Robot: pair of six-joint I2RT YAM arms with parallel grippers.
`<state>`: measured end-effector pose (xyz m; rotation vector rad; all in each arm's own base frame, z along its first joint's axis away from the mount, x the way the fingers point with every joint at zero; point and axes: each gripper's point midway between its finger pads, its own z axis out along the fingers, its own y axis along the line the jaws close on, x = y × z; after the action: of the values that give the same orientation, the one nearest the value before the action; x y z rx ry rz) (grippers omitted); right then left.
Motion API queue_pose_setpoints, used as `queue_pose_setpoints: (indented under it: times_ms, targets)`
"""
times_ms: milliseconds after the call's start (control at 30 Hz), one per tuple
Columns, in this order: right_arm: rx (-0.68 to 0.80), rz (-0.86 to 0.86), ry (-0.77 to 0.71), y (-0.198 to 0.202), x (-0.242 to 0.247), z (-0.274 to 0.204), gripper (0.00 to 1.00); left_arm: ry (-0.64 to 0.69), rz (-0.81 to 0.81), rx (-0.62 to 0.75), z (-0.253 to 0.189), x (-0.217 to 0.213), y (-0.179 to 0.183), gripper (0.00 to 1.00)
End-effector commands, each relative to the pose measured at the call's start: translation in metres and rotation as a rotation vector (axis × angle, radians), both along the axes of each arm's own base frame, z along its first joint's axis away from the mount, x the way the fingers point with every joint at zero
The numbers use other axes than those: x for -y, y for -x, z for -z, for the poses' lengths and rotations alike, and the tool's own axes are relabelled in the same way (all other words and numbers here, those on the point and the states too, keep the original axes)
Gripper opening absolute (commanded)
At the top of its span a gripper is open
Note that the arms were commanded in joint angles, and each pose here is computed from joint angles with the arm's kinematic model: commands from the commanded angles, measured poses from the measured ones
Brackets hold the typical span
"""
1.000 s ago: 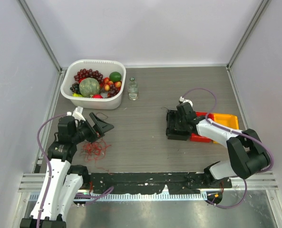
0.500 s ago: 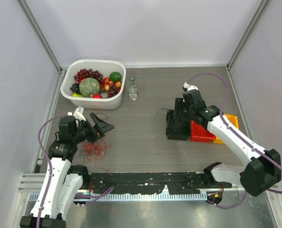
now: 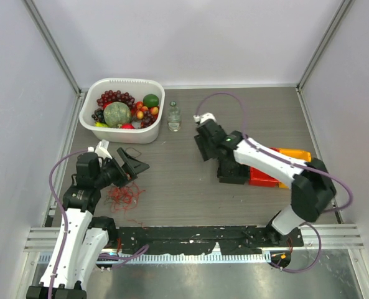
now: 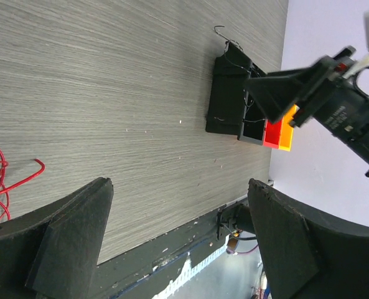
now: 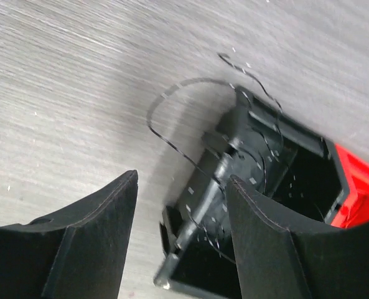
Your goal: Untangle the cables
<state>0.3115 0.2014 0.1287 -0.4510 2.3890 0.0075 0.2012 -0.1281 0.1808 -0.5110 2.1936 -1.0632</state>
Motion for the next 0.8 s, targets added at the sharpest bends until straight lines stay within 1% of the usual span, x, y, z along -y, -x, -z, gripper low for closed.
queue_pose_setpoints:
  times_ms: [0, 67, 133, 233, 267, 333, 400, 433, 467, 500, 667, 767]
  targets:
    - [0.123, -0.019, 0.275, -0.026, -0.008, -0.01, 0.63, 0.02, 0.022, 0.042, -0.01, 0.003, 0.002, 0.95]
    - [0.138, -0.023, 0.359, -0.031, -0.008, -0.006, 0.63, 0.02, 0.029, 0.046, -0.01, 0.004, 0.003, 0.97]
    - [0.144, -0.039, 0.407, -0.036, -0.011, -0.001, 0.63, 0.018, 0.032, 0.047, -0.009, 0.004, 0.004, 0.98]
    - [0.166, -0.019, 0.462, -0.045, -0.01, 0.002, 0.62, 0.016, 0.039, 0.043, -0.008, 0.004, 0.003, 0.99]
    - [0.156, -0.04, 0.49, -0.047, -0.011, 0.007, 0.61, 0.017, 0.042, 0.04, -0.007, 0.005, 0.003, 0.99]
    - [0.157, -0.04, 0.518, -0.05, -0.013, 0.013, 0.55, 0.018, 0.042, 0.041, -0.007, 0.005, 0.002, 0.99]
    - [0.171, -0.007, 0.527, -0.054, -0.011, 0.01, 0.35, 0.019, 0.044, 0.043, -0.008, 0.005, 0.002, 0.99]
    - [0.181, -0.001, 0.513, -0.053, -0.012, 0.005, 0.15, 0.018, 0.044, 0.047, -0.009, 0.005, 0.002, 0.99]
    - [0.186, 0.022, 0.471, -0.053, -0.015, 0.003, 0.06, 0.016, 0.045, 0.045, -0.008, 0.005, 0.002, 0.99]
    - [0.198, 0.031, 0.444, -0.051, -0.013, -0.004, 0.01, 0.015, 0.042, 0.045, -0.008, 0.005, 0.002, 0.99]
    - [0.208, 0.112, 0.334, -0.034, -0.002, -0.021, 0.01, 0.017, 0.04, 0.035, -0.005, 0.005, 0.002, 0.99]
    - [0.219, 0.172, 0.268, -0.017, 0.015, -0.028, 0.01, 0.017, 0.04, 0.037, -0.006, 0.005, 0.002, 0.99]
